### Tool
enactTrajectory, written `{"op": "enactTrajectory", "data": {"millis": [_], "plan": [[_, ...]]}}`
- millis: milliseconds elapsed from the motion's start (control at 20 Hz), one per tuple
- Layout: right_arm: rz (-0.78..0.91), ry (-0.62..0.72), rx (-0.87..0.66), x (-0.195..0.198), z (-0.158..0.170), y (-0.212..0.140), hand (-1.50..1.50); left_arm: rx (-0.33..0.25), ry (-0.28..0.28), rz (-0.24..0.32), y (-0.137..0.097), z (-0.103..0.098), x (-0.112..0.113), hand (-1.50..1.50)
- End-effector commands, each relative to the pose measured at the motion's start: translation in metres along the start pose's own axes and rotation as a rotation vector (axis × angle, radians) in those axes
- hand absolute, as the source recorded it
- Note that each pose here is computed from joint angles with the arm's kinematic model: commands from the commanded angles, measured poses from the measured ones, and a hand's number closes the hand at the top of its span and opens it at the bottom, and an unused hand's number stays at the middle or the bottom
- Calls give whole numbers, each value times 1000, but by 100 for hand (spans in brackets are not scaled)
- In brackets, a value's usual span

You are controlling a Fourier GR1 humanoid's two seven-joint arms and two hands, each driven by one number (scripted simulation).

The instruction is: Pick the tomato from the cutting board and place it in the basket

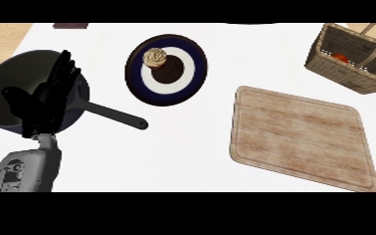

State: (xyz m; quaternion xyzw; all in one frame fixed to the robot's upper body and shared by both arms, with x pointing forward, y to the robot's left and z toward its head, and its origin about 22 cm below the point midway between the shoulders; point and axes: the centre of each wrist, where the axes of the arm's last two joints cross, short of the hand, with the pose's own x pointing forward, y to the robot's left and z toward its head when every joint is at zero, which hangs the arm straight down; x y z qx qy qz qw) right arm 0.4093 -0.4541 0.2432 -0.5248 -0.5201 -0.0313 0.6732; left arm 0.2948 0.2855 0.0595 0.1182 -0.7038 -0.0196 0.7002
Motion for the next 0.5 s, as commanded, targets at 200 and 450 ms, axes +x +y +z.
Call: {"op": "enactTrajectory", "data": {"millis": [200, 450], "plan": [[-141, 33, 18, -68, -11, -47, -150, 42, 52, -14, 17, 5, -11, 0], [-176, -9, 33, -97, -8, -64, -150, 39, 50, -22, 15, 11, -17, 0]]}}
